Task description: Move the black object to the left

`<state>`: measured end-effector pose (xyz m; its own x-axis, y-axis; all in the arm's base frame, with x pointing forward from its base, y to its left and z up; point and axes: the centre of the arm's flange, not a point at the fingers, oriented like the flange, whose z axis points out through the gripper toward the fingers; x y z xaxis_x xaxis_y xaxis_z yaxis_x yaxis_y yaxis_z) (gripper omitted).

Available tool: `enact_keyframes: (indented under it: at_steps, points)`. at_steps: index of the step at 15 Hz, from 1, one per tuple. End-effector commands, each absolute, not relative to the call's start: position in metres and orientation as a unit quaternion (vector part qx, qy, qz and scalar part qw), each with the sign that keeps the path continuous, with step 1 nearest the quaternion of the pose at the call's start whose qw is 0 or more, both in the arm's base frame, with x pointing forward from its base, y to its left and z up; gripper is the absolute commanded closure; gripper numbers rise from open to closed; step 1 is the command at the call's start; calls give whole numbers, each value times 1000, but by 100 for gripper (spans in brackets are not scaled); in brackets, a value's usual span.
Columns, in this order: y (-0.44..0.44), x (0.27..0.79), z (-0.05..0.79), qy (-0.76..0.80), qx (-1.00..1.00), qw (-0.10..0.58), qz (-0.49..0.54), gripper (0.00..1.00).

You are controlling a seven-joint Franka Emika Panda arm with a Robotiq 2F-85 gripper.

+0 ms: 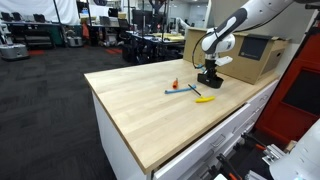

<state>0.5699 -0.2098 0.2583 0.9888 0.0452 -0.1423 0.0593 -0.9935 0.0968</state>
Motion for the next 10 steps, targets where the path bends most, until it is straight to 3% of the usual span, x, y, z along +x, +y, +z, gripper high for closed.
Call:
enact_keyframes:
  at_steps: [1, 10]
  points:
    - [-202, 566, 276, 17, 997, 51, -64, 100]
    - [-118, 544, 348, 106, 990, 92, -12, 98]
